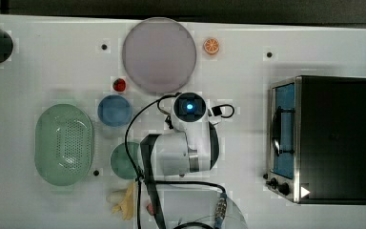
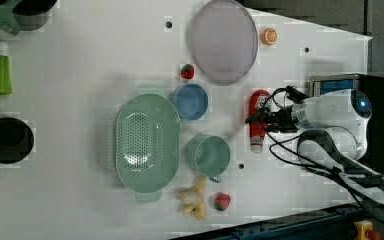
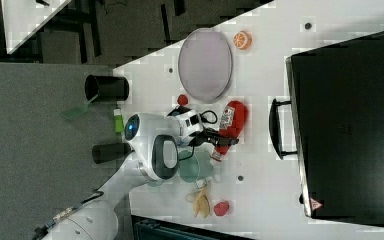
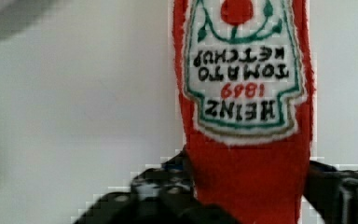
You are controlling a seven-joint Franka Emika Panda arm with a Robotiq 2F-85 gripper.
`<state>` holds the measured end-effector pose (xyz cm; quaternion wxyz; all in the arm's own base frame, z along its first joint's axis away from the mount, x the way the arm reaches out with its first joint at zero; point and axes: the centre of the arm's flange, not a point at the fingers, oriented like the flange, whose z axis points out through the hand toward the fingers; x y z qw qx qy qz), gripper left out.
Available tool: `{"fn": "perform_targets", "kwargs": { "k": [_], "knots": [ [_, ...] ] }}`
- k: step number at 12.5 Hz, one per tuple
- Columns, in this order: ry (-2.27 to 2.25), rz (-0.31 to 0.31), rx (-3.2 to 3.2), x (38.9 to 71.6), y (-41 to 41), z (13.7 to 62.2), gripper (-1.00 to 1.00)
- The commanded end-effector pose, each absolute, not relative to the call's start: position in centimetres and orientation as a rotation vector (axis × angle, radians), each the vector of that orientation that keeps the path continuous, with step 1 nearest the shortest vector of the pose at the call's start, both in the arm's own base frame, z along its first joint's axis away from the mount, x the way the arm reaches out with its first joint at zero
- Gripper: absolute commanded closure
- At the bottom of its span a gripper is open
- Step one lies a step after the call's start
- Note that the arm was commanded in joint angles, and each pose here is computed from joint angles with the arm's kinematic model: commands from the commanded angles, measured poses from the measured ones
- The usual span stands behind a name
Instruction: Pick ketchup from strainer and place it on the table
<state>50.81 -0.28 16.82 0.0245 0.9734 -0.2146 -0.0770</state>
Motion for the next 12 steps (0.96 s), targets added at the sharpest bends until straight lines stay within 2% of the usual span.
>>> {"fn": "perform_targets", "kwargs": {
  "k": [1,2,4,5,7,9,12],
  "knots": [
    [-0.64,-0.103,3.038,53.0,-1.3,20.0,-0.9],
    [-0.638,-0.039,3.042,54.0,-1.2,21.8,-1.0],
    [-0.634,0.115,3.043,56.2,-1.1,26.9,-1.0],
    [-0.639,0.167,3.034,57.0,-1.2,29.5,-1.0],
    [-0.664,0.23,3.006,58.5,-1.6,34.7,-1.0],
    [-0.735,0.246,2.973,59.8,-2.0,39.4,-1.0],
    [-0.878,0.172,2.934,61.0,-2.4,44.5,-1.0]
  ]
}}
